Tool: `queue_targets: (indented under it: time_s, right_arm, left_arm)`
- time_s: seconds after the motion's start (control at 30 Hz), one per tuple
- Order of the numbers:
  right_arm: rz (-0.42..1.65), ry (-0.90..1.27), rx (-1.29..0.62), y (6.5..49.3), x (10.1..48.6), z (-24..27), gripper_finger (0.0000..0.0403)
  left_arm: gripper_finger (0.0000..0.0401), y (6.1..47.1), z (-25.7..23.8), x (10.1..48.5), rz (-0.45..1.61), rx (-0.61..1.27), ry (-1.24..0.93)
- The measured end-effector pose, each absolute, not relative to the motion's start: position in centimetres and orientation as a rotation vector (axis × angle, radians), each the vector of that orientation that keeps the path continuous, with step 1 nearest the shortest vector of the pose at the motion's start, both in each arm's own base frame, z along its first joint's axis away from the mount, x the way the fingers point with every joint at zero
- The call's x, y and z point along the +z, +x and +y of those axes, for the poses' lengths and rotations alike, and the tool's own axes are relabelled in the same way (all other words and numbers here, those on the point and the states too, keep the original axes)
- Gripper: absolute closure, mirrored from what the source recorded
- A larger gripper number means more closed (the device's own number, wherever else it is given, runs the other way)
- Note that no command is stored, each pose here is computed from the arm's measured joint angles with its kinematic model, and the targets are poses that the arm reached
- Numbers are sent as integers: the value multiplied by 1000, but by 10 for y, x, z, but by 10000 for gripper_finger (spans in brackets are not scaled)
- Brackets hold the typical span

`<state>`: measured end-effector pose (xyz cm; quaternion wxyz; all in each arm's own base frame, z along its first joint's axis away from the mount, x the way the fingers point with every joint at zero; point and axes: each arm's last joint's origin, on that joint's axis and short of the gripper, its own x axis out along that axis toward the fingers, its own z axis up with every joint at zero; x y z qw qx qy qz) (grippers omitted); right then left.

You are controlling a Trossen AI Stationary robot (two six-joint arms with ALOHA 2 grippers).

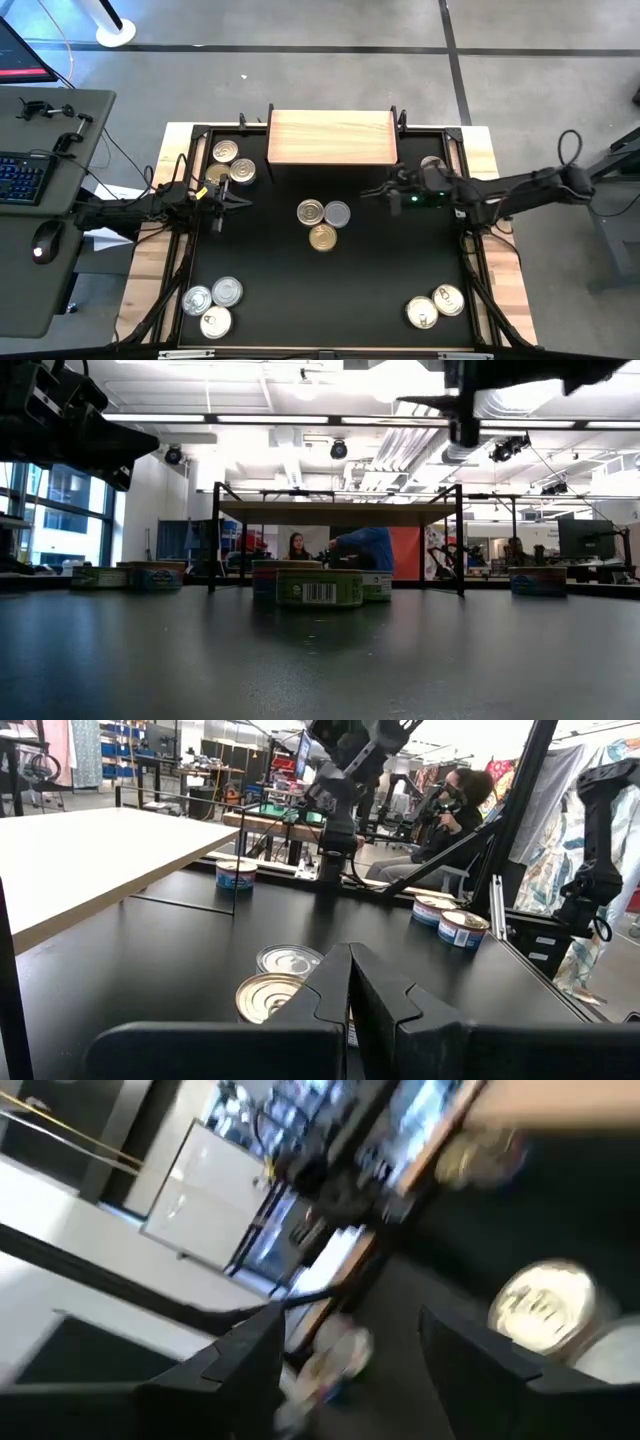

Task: Stack canned seafood by type on shelf
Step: Put the blue and pink tuna can on the shelf

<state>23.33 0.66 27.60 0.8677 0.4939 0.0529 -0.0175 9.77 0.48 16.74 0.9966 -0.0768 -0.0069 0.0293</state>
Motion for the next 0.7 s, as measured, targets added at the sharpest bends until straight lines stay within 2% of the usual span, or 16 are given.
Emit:
queue_targets:
  time_s: [0.17,0.3,0.37,0.5,0.63,0.7]
  right_arm:
    - [252,1007,109,268,276,19,183]
    - [343,1069,101,296,271,31,183]
    - [472,1092,87,306,266,41,193]
    - [757,1060,44,312,264,68,260]
    - [1051,1044,-67,294,256,98,375]
    - [1179,1073,-126,280,251,116,389]
  left_arm:
    - [401,98,5,167,-14,59,-154]
    - [401,98,5,168,-15,59,-154]
    - [401,98,5,168,-23,58,-155]
    - [401,98,5,169,-27,57,-205]
    - [401,98,5,170,-45,49,-363]
    - [401,98,5,176,-108,54,-434]
